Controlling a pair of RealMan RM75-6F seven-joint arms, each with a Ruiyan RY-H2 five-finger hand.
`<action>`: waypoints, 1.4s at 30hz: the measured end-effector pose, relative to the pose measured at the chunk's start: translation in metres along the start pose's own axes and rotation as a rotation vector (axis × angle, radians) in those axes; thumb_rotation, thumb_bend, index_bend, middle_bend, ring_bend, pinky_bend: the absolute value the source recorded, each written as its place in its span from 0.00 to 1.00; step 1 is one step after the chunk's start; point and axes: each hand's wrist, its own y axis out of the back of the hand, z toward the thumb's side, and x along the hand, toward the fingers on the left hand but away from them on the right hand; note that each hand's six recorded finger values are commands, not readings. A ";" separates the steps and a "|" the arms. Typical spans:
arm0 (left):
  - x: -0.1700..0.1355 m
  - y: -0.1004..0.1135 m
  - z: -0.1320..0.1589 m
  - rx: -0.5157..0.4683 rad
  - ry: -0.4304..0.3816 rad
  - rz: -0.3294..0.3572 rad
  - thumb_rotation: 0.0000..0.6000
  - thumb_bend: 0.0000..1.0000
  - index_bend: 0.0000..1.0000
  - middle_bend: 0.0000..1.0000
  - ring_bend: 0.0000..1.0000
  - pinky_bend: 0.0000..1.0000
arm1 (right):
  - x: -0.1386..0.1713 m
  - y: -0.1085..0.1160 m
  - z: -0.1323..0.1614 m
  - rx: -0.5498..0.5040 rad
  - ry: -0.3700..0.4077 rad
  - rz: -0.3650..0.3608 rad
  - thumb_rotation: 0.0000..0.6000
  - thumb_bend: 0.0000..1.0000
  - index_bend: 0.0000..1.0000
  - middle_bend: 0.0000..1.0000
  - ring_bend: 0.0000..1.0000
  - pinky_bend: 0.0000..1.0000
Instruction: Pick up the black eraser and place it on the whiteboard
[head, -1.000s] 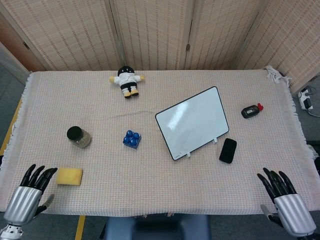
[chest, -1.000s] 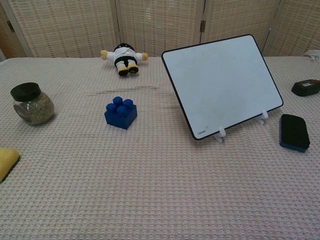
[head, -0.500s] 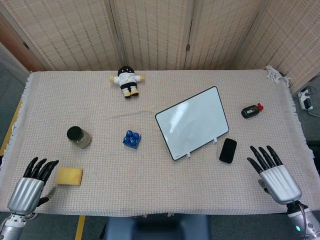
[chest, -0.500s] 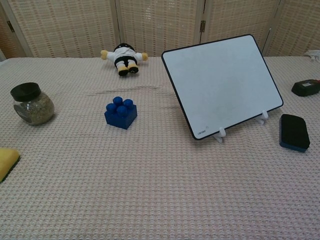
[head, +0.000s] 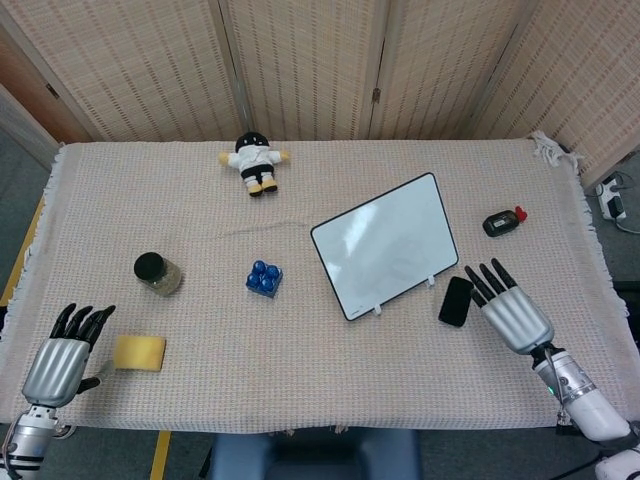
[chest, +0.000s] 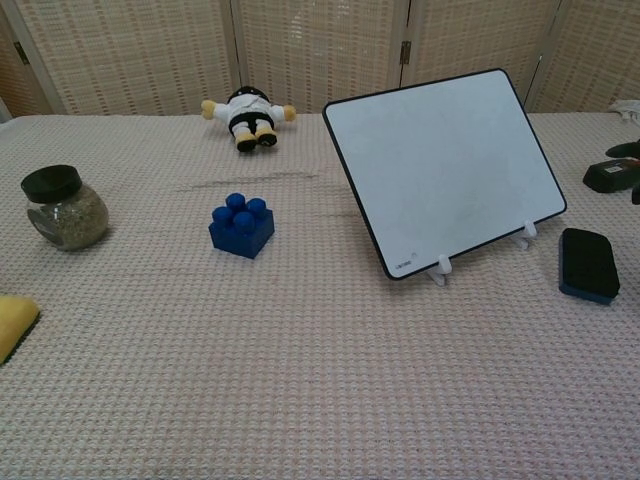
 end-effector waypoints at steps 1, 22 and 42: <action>0.002 -0.002 -0.002 -0.001 0.006 -0.009 1.00 0.31 0.12 0.21 0.13 0.06 | -0.005 -0.002 0.002 0.005 0.007 -0.001 1.00 0.31 0.29 0.00 0.00 0.00; 0.015 -0.006 -0.015 -0.054 0.048 -0.044 1.00 0.20 0.13 0.21 0.12 0.06 | -0.040 -0.023 0.048 0.015 0.109 -0.018 1.00 0.31 0.26 0.00 0.00 0.00; 0.017 -0.004 -0.025 -0.055 0.093 -0.034 1.00 0.20 0.13 0.21 0.13 0.06 | -0.058 -0.037 0.064 0.033 0.132 0.003 1.00 0.31 0.26 0.00 0.00 0.00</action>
